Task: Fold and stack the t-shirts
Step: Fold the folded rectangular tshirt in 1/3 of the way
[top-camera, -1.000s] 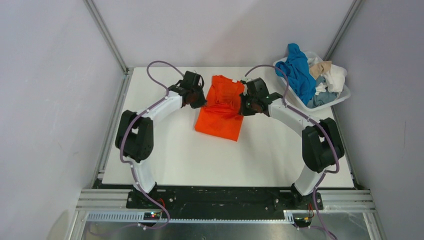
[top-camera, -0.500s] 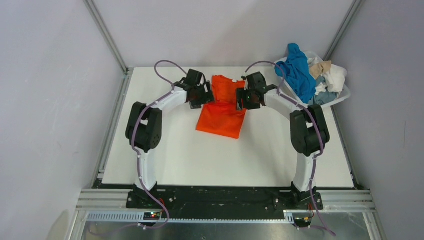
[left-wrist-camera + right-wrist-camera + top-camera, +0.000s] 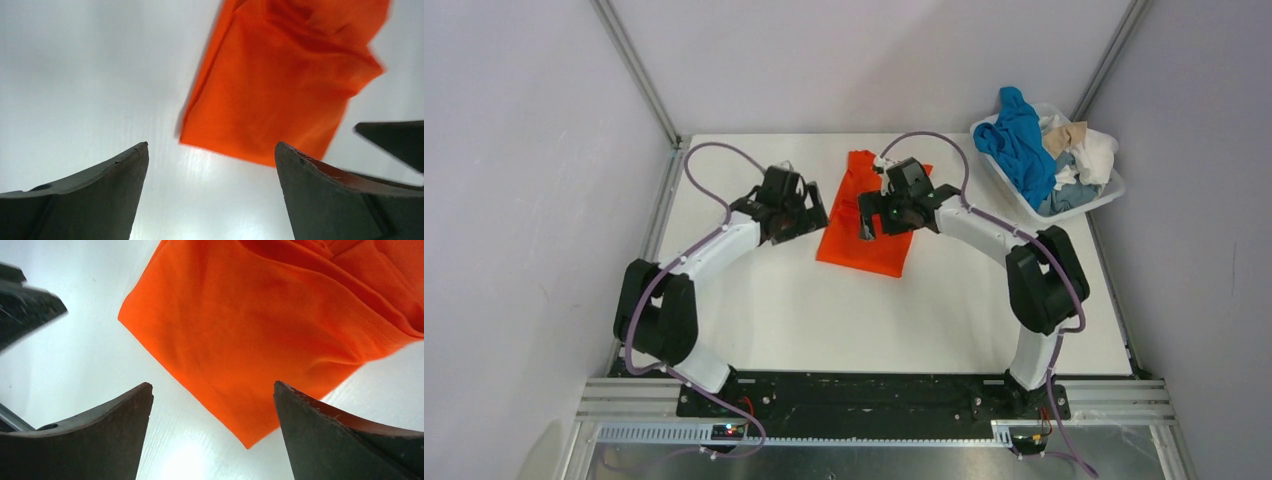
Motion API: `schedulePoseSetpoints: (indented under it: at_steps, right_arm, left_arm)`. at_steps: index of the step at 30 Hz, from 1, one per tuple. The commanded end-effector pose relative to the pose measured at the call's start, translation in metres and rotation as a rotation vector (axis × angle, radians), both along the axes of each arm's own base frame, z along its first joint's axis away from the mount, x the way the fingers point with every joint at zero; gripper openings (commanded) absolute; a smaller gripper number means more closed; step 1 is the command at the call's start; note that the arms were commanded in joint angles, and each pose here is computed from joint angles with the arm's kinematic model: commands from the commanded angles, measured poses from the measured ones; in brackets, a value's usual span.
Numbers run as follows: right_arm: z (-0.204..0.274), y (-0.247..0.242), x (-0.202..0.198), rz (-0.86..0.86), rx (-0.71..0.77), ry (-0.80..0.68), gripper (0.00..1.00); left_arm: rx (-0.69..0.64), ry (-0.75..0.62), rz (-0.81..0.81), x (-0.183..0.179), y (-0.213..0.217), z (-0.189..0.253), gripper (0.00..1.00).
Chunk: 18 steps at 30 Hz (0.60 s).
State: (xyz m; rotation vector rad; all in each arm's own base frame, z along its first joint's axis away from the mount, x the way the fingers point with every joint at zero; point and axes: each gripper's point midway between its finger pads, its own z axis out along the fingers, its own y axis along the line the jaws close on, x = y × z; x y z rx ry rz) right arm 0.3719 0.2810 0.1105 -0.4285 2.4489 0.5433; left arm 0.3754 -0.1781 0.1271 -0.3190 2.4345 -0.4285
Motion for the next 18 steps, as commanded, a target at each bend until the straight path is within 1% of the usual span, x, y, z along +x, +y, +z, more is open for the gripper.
schedulePoseSetpoints:
  at_steps: [1,3,4,5,6,7,8,9,11,12,13,14,15,16,17,18]
  right_arm:
    - [-0.009,-0.001,0.028,-0.064,0.090,0.036,0.96]
    - [-0.017,-0.005,0.048,-0.079,0.104,0.045,0.98]
    - [-0.021,-0.008,0.064,-0.085,0.101,0.038,0.99]
    - [-0.025,-0.010,0.070,-0.088,0.085,0.042,0.99]
    - [-0.029,-0.012,0.086,-0.083,0.054,0.023,0.99]
    - [-0.042,-0.012,0.093,-0.077,0.030,0.036,0.99]
    - [-0.030,-0.011,0.105,-0.061,0.022,0.006,0.99]
    - [-0.029,-0.011,0.114,-0.053,-0.007,0.013,0.99]
    - [-0.004,-0.009,0.115,-0.040,-0.029,-0.035,0.99]
    - [-0.005,-0.008,0.109,-0.030,-0.061,-0.055,0.99]
    - [0.016,-0.002,0.101,-0.015,-0.055,-0.102,0.99]
    - [0.009,-0.006,0.094,-0.019,-0.086,-0.108,0.99]
    - [0.031,-0.002,0.085,-0.013,-0.075,-0.152,1.00]
    - [0.020,-0.007,0.073,-0.019,-0.099,-0.140,0.99]
    - [0.019,-0.011,0.052,-0.010,-0.107,-0.134,0.99]
    - [0.022,-0.012,0.047,-0.020,-0.098,-0.156,0.99]
  left_arm:
    - [0.048,0.049,0.058,-0.024,0.022,-0.024,1.00]
    - [0.060,0.057,0.068,-0.030,0.027,-0.030,1.00]
    - [0.065,0.065,0.070,-0.033,0.029,-0.033,1.00]
    - [0.066,0.070,0.072,-0.034,0.030,-0.035,1.00]
    - [0.065,0.073,0.072,-0.034,0.030,-0.036,1.00]
    - [0.061,0.078,0.069,-0.035,0.030,-0.037,1.00]
    - [0.061,0.082,0.067,-0.034,0.029,-0.039,1.00]
    - [0.060,0.087,0.066,-0.032,0.028,-0.040,1.00]
    - [0.058,0.088,0.065,-0.029,0.027,-0.040,1.00]
    - [0.060,0.093,0.063,-0.028,0.026,-0.042,1.00]
    - [0.054,0.088,0.057,-0.024,0.024,-0.039,1.00]
    - [0.052,0.096,0.052,-0.023,0.022,-0.041,1.00]
    - [0.040,0.096,0.043,-0.020,0.018,-0.040,1.00]
    - [0.040,0.110,0.038,-0.019,0.016,-0.044,1.00]
    - [0.033,0.107,0.034,-0.016,0.014,-0.043,1.00]
    - [0.038,0.128,0.034,-0.015,0.013,-0.050,1.00]
